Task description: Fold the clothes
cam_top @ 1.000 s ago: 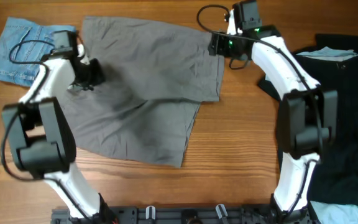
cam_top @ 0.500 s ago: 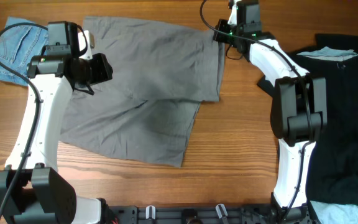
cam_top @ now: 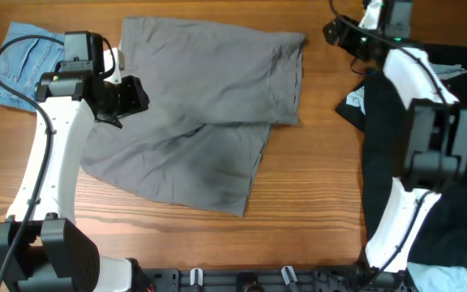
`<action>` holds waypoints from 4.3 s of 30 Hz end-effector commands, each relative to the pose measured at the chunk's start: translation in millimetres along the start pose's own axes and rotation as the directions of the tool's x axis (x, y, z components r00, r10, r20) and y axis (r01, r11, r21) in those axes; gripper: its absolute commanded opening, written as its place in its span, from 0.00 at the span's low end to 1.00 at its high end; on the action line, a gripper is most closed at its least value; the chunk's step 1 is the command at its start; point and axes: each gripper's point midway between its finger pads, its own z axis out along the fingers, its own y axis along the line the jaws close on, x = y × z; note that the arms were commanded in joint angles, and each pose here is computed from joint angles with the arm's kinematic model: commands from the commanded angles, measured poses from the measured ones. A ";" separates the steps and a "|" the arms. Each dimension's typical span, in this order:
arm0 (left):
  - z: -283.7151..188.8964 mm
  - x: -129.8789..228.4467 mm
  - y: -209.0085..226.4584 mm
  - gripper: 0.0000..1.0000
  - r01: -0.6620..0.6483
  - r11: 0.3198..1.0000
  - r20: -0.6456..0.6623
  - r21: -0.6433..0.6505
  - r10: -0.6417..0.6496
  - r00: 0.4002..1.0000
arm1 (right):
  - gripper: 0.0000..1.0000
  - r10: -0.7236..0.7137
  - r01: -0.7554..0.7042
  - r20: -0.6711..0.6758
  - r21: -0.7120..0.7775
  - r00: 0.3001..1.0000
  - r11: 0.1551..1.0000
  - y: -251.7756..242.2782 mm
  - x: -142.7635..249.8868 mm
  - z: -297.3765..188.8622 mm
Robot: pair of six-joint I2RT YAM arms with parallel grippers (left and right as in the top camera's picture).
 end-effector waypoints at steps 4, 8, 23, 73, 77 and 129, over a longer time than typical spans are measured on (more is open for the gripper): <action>-32.4 6.6 8.4 0.58 -0.018 0.997 0.046 -0.069 0.021 0.999 | 0.83 -0.215 0.188 -0.151 -0.177 0.965 0.966 118.4 40.8 -104.8; -67.4 1.9 16.5 0.73 -0.011 0.991 0.155 -0.133 0.031 0.987 | 0.80 -0.290 0.229 -0.310 -0.217 0.905 0.949 168.0 103.1 -135.0; -127.7 19.1 78.6 0.82 0.242 0.954 0.268 -0.179 -0.189 0.945 | 0.60 -0.144 0.298 -0.893 -0.011 0.426 0.955 144.8 386.8 -163.6; -99.9 20.4 93.7 0.90 0.290 0.941 0.167 -0.172 -0.263 0.950 | 0.33 0.354 0.075 -0.787 0.449 0.505 0.890 139.0 442.8 -107.2; -99.9 20.5 93.7 0.90 0.290 0.941 0.167 -0.172 -0.263 0.950 | 0.28 0.299 0.065 -0.821 0.375 0.486 0.925 148.1 444.4 -103.1; -69.9 45.7 93.5 0.95 0.297 0.943 0.070 -0.153 -0.289 0.955 | 0.44 0.354 -0.079 -0.813 0.360 0.463 0.930 153.4 440.5 -100.8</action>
